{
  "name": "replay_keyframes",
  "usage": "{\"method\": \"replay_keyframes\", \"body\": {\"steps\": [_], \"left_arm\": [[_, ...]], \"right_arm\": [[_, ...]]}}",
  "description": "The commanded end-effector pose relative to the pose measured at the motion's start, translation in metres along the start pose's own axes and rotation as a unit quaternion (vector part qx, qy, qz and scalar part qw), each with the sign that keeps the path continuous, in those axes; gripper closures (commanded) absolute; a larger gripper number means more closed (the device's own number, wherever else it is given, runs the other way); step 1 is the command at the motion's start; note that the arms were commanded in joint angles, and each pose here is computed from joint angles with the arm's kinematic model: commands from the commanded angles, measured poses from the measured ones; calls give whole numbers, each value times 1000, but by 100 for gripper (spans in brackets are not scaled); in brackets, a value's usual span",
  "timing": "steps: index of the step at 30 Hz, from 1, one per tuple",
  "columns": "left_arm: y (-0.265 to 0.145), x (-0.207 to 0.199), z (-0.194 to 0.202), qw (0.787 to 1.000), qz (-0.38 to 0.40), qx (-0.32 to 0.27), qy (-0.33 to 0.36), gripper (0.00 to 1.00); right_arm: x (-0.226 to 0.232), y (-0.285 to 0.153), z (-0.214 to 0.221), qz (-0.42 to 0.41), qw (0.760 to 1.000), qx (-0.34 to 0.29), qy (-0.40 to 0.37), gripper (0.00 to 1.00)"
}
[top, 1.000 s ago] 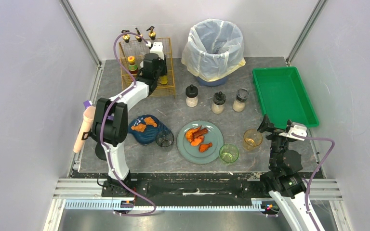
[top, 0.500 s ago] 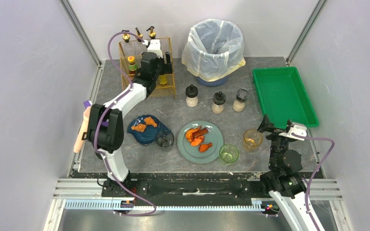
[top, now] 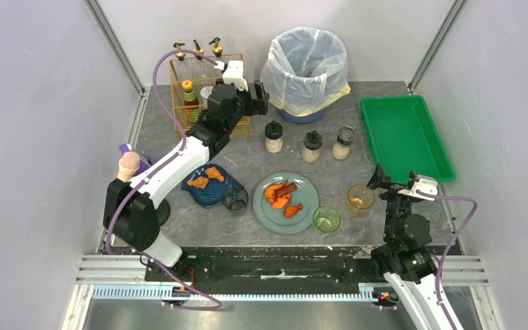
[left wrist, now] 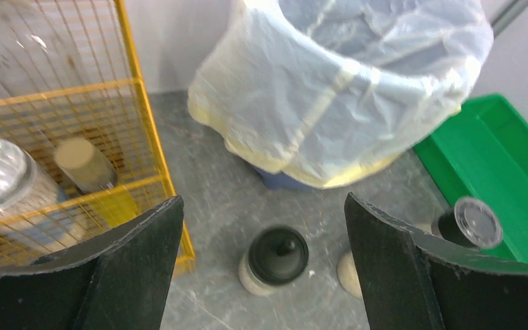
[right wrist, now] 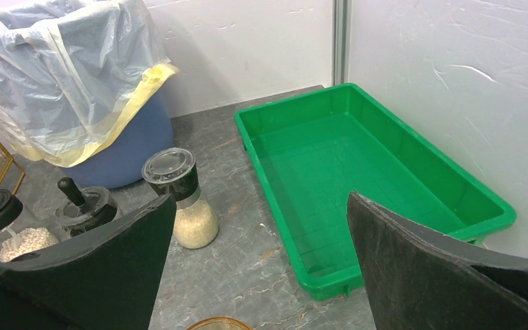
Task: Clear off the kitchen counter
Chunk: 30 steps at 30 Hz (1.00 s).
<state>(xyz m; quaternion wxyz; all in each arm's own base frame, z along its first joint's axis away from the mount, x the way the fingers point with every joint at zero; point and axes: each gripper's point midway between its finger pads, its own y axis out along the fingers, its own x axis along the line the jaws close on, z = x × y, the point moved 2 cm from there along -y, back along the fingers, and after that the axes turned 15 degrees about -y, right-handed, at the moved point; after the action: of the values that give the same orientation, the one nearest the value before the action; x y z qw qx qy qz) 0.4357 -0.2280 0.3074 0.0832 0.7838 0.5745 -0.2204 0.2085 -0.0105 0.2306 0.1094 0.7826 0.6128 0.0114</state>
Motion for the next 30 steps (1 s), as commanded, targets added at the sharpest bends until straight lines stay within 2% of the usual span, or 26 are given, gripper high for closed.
{"method": "replay_keyframes", "body": {"steps": [1, 9, 16, 30], "left_arm": [[-16, -10, 32, 999, -12, 45, -19, 8], [-16, -8, 96, 989, -73, 127, -16, 7], [0, -6, 125, 982, -99, 162, 5, 7], [45, 6, 161, 977, -136, 167, 17, 7]], "right_arm": [[-21, -16, -46, 17, 994, -88, 65, 2], [-20, -15, -44, 17, 994, -87, 63, 2], [-21, -15, -44, 21, 994, -87, 61, 2], [-22, -15, -42, 26, 994, -86, 58, 2]]}}
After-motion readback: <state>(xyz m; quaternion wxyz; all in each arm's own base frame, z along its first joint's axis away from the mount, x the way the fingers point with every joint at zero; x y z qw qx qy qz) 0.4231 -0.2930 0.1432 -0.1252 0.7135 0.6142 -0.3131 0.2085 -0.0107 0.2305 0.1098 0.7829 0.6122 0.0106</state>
